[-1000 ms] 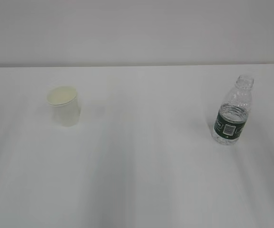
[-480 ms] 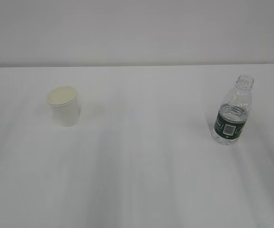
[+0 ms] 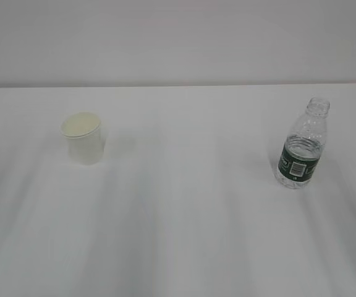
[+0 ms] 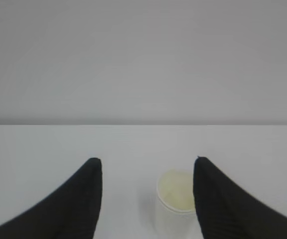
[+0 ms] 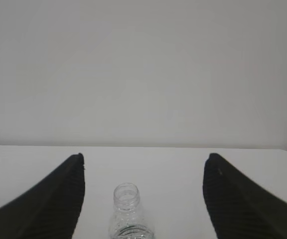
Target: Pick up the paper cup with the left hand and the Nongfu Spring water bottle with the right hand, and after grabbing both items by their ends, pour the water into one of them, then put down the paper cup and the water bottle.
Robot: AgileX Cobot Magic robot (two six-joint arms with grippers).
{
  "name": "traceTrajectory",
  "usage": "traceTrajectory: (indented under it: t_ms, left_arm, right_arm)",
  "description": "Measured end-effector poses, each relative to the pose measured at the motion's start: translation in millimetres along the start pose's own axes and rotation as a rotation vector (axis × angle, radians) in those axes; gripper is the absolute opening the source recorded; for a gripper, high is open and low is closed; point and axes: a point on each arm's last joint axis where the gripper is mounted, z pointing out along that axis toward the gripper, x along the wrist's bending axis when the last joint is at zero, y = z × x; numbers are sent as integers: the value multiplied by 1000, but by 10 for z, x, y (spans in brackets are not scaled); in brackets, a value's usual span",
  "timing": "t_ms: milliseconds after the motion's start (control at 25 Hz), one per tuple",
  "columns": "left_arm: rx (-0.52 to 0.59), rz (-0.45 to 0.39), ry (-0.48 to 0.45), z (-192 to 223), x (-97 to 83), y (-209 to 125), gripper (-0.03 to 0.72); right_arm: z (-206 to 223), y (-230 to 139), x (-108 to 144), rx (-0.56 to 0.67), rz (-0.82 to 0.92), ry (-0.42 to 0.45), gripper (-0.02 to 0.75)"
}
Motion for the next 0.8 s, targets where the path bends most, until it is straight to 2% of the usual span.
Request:
traceTrajectory:
  t_ms: [200,400,560,800]
  left_arm:
    - [40,7,-33,202,-66,-181,414]
    - [33,26,-66,333,-117,-293,414]
    - [-1,29,-78,362,-106,-443,414]
    - [-29,23,-84,352,-63,-721,414]
  right_arm:
    - [71,-172,39,20,9,39,554]
    - [131,-392,88,14,32,87,554]
    - [166,-574,116,26,45,113,554]
    - [255,-727,165,-19,68,163,554]
